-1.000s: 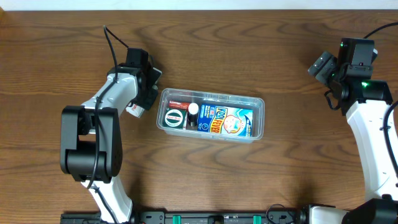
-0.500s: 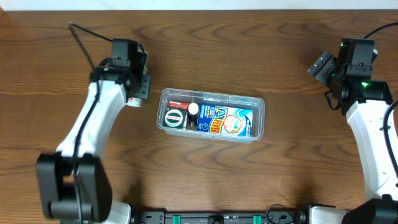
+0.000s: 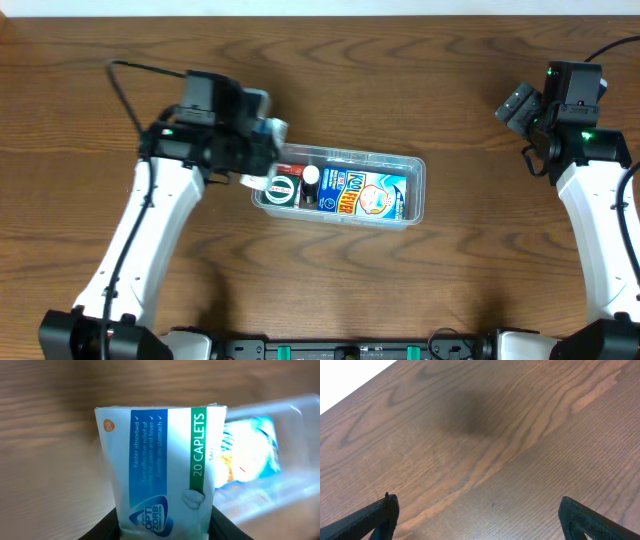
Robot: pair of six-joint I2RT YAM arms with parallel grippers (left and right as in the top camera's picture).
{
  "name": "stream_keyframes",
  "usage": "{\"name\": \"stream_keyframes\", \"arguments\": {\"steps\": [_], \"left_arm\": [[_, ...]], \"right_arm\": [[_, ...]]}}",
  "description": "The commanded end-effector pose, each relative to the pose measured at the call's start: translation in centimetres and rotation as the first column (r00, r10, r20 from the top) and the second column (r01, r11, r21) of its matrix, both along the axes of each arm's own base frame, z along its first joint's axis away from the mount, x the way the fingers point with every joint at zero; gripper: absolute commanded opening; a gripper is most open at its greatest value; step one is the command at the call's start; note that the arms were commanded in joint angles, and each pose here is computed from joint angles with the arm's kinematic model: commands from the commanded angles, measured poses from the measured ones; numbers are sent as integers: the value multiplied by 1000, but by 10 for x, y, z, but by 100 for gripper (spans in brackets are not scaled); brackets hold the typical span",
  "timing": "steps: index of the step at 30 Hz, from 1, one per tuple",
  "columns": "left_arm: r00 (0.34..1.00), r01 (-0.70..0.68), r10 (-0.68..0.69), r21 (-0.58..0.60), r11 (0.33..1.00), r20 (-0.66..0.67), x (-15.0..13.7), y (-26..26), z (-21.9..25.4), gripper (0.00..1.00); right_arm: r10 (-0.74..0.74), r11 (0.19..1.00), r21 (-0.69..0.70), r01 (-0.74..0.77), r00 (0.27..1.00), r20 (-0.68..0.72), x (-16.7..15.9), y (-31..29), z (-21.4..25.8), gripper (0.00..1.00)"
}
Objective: Pack container
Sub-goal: 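Grasp the Panadol packet and carry it over the container, then lower the Panadol packet onto the blue box and release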
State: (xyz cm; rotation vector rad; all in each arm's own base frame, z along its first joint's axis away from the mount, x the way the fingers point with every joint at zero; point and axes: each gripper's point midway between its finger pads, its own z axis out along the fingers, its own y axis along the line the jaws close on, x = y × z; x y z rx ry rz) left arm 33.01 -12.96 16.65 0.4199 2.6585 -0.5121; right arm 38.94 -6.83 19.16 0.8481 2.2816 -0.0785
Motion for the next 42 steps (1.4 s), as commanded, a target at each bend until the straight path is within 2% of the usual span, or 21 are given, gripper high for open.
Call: {"name": "stream_keyframes", "arguments": {"steps": [1, 6, 13, 19, 23, 30, 38, 42], "left_arm": [[978, 204, -203, -28, 979, 44, -18, -39, 10, 43], [902, 423, -422, 15, 906, 91, -44, -80, 10, 42], [727, 661, -663, 81, 746, 179, -75, -133, 9, 43], [574, 774, -781, 151, 615, 246, -80, -164, -2, 42], [482, 824, -848, 215, 525, 221, -75, -169, -27, 42], [491, 788, -867, 380, 485, 88, -45, -151, -76, 42], [397, 812, -913, 428, 396, 91, -39, -155, -86, 43], [391, 811, -914, 431, 397, 106, -37, -158, -85, 43]], "right_arm": [[1, 1000, -12, -1, 1000, -4, -1, -3, 0, 99], [1, 1000, -12, -1, 1000, -4, -1, -3, 0, 99], [1, 1000, -12, -1, 1000, -4, -1, -3, 0, 99], [0, 1000, -12, 0, 1000, -4, -1, -3, 0, 99], [1, 1000, -12, -1, 1000, -4, -1, -3, 0, 99], [0, 1000, -12, 0, 1000, -4, -1, -3, 0, 99], [1, 1000, -12, -1, 1000, -4, -1, -3, 0, 99], [0, 1000, -12, 0, 1000, -4, -1, -3, 0, 99]]}}
